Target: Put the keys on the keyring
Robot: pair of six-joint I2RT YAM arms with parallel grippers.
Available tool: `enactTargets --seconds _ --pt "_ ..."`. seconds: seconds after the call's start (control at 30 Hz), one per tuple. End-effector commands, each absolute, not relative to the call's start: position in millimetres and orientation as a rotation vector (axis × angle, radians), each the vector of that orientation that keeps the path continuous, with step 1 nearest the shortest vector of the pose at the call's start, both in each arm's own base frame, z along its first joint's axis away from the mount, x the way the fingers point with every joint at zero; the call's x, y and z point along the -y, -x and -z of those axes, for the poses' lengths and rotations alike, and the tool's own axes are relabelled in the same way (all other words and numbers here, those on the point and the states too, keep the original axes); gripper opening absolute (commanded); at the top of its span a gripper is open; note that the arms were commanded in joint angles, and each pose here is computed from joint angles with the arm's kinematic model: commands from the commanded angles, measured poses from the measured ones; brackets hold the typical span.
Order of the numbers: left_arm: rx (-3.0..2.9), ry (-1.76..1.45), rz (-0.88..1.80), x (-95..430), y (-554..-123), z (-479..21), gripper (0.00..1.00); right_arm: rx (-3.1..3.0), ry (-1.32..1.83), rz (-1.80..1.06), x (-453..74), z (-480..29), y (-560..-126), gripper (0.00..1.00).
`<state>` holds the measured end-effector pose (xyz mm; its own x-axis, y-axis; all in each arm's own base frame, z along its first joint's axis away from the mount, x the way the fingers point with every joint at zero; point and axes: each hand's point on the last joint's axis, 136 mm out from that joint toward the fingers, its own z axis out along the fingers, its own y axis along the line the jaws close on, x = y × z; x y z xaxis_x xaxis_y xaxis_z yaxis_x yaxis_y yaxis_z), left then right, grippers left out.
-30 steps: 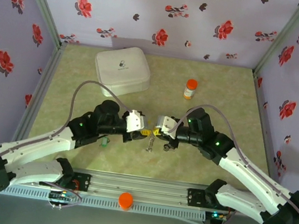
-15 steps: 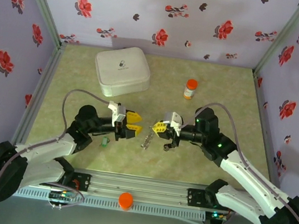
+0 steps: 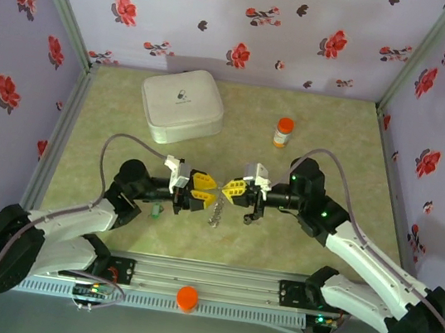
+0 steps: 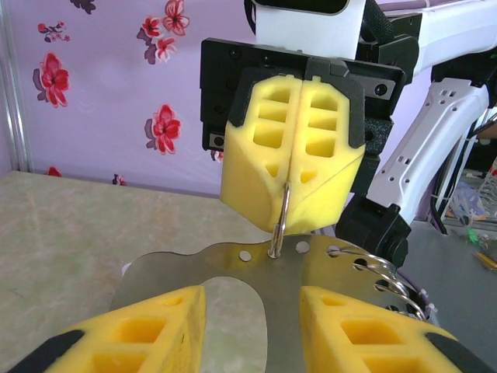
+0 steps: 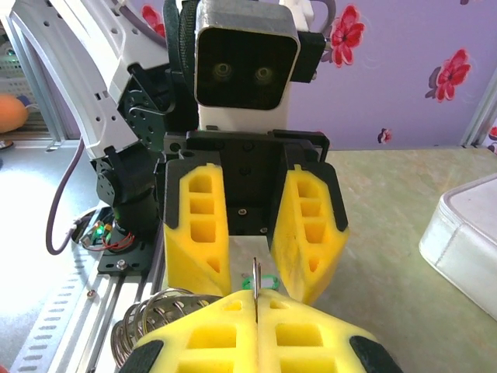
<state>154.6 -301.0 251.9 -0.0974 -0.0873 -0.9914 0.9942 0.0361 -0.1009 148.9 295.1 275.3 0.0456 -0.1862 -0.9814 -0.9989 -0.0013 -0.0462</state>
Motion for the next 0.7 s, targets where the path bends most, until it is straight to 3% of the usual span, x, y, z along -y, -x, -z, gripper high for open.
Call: enactTargets --seconds 0.0,0.43,0.67 --pt "-1.155 -1.08 1.307 304.3 -150.6 -271.7 0.34 -1.268 1.366 -1.115 -298.5 -281.7 -144.5 0.0" --pt "-1.149 -1.075 1.325 305.4 -150.0 -278.8 0.29 -1.301 1.37 -1.101 -302.9 -272.4 -148.8 0.0" --pt "-1.147 -1.081 1.33 306.6 -148.8 -279.3 0.17 -1.288 1.366 -1.128 -306.6 -274.6 -147.2 0.0"
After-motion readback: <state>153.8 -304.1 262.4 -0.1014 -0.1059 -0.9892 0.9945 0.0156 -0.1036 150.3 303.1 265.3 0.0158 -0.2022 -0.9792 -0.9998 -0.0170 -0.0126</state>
